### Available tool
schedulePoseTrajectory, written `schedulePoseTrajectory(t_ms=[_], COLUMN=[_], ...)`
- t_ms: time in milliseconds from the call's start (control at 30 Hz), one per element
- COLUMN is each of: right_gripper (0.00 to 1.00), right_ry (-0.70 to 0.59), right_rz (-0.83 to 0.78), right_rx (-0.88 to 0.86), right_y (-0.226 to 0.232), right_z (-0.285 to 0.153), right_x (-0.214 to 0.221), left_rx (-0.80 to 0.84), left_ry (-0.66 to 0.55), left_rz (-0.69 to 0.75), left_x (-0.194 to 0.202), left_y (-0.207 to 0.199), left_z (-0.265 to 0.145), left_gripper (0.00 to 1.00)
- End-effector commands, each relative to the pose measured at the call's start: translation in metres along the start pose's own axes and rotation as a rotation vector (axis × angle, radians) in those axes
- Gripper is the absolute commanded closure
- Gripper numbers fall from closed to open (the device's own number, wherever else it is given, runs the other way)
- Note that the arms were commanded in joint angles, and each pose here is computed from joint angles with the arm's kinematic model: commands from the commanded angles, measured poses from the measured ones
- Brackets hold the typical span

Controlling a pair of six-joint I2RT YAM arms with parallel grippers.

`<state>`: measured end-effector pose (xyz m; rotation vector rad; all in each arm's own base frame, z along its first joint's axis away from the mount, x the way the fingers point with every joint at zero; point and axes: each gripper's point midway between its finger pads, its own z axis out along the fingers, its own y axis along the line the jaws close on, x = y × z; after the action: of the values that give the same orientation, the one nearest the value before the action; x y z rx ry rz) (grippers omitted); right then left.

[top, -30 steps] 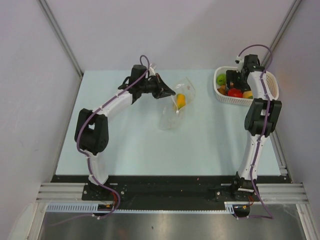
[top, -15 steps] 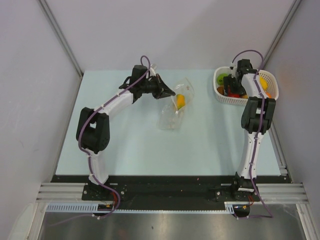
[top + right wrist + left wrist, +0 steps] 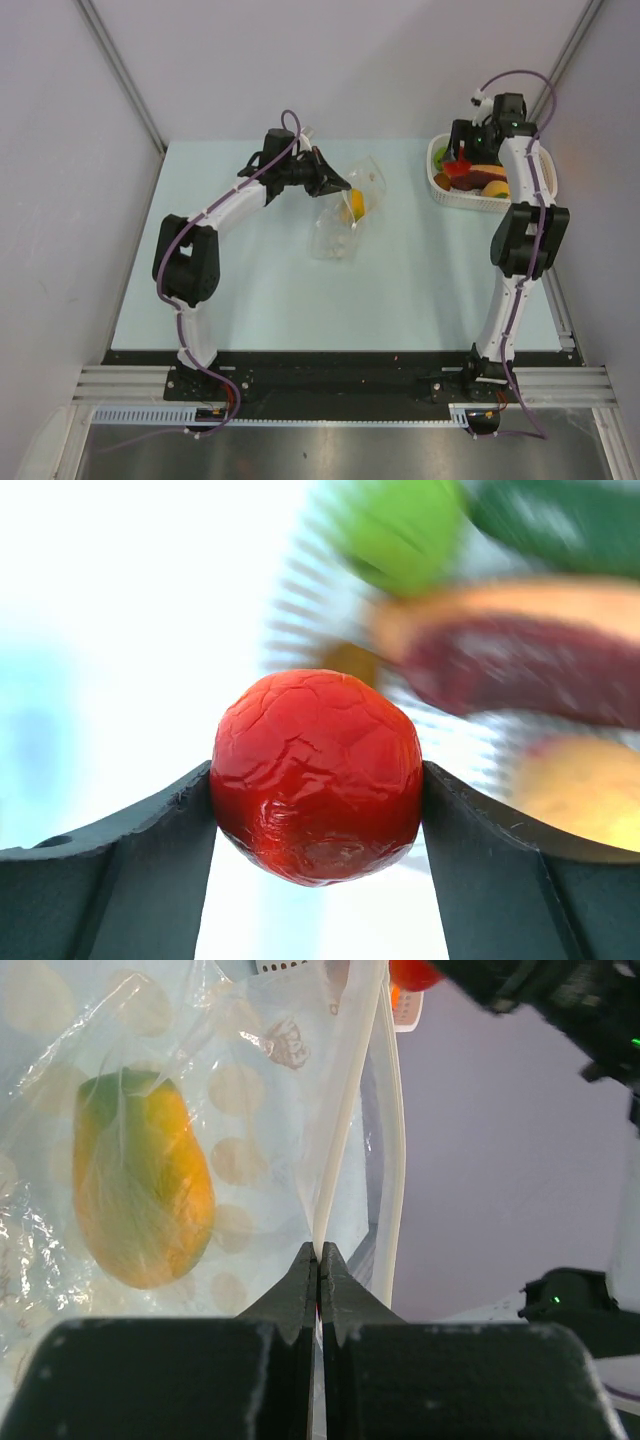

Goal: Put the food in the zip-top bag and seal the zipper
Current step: Pick up the fake fruit from the bin, then place the fake fruit in the zipper food storage bag.

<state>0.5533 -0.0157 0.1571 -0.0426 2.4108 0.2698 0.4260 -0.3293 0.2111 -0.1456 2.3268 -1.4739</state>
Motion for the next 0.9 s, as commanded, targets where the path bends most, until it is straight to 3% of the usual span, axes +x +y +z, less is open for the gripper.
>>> schedulePoseTrajectory(t_ms=[0, 200, 333, 567, 667, 700, 800, 867], right_gripper=[0.73, 0.73, 0.73, 0.70, 0.51, 0.32, 0.05, 0.00], right_ry=[-0.289, -0.256, -0.200, -0.031, 0.007, 0.008, -0.007, -0.021], right_rz=[-0.053, -0.143, -0.230, -0.314, -0.330, -0.344, -0.358, -0.351], right_rx=[-0.355, -0.606, -0.635, -0.616, -0.614, -0.619, -0.652, -0.656], right_y=[0.116, 0.232, 0.266, 0.285, 0.287, 0.288, 0.294, 0.294], right_z=[-0.106, -0.144, -0.137, -0.106, -0.104, -0.104, -0.116, -0.123], right_x=[-0.075, -0.043, -0.014, 0.041, 0.052, 0.053, 0.048, 0.042], left_rx=[0.068, 0.077, 0.083, 0.094, 0.100, 0.099, 0.102, 0.099], left_ry=[-0.019, -0.010, -0.008, -0.008, -0.008, -0.009, -0.015, -0.017], left_rz=[0.072, 0.074, 0.076, 0.081, 0.087, 0.089, 0.095, 0.094], left_x=[-0.011, -0.008, -0.005, -0.001, 0.000, 0.000, -0.001, -0.002], left_y=[-0.029, -0.029, -0.031, -0.035, -0.037, -0.037, -0.039, -0.038], left_z=[-0.011, -0.013, -0.015, -0.020, -0.022, -0.022, -0.023, -0.023], left_gripper=[1.00, 1.00, 1.00, 1.00, 1.00, 1.00, 1.00, 1.00])
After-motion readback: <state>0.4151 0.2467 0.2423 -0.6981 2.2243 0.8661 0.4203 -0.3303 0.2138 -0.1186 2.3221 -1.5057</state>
